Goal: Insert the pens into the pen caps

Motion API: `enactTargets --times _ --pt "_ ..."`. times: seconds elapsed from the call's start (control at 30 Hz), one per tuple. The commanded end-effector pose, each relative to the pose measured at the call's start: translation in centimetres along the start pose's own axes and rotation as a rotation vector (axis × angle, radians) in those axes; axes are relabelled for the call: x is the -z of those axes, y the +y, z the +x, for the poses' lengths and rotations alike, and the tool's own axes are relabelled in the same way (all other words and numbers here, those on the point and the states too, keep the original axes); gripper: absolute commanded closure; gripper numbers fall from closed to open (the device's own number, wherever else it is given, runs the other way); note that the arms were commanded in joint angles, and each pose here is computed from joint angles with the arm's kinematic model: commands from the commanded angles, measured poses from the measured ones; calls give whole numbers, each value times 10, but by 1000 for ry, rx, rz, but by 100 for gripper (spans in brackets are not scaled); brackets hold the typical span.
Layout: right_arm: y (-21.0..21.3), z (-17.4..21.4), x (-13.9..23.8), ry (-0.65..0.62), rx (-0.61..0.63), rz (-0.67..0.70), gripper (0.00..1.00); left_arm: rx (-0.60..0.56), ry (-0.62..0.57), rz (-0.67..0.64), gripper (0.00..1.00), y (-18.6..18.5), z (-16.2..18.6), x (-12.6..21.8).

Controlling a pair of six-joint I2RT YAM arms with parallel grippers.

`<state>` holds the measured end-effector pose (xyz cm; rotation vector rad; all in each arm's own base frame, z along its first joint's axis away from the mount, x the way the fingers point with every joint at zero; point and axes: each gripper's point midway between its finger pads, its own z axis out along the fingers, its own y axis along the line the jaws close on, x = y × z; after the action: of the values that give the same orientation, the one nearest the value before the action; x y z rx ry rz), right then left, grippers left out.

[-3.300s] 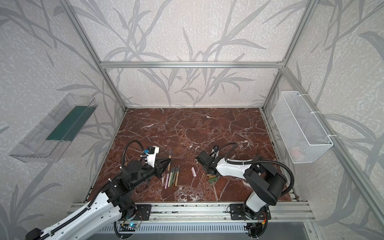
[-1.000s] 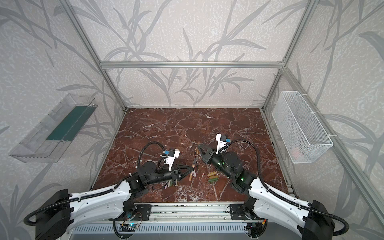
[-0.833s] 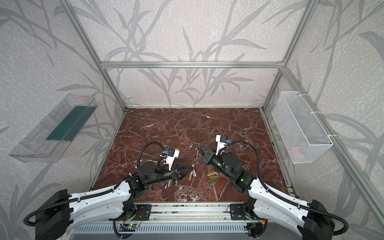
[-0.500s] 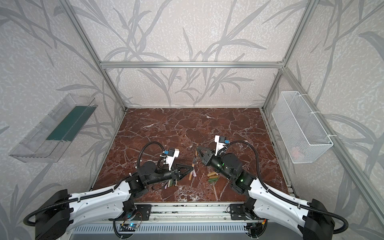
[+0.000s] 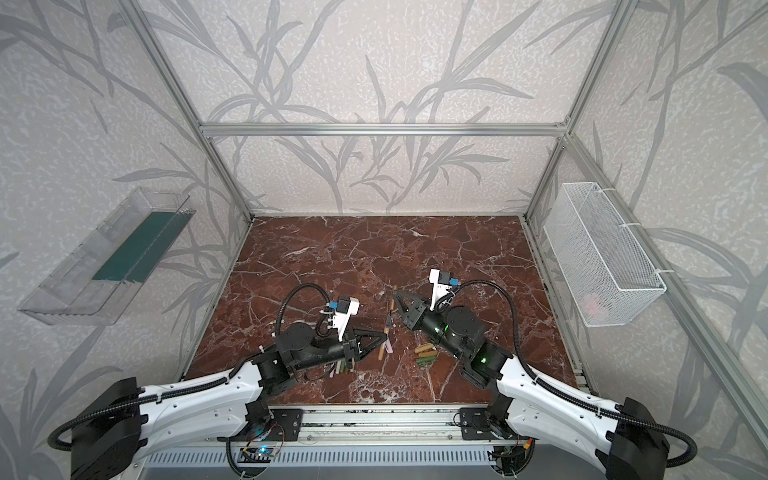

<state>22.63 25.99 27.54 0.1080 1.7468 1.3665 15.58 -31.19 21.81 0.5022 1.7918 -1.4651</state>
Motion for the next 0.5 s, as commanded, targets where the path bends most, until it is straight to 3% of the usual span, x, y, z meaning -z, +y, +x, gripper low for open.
enactTargets --times 0.0,0.47 --pt "15 -5 0 -15 -6 -48 100 -15 -17 -18 100 2 -5 -2" --pt "19 -3 1 -14 4 -52 100 -7 -15 -7 100 1 -4 -5"
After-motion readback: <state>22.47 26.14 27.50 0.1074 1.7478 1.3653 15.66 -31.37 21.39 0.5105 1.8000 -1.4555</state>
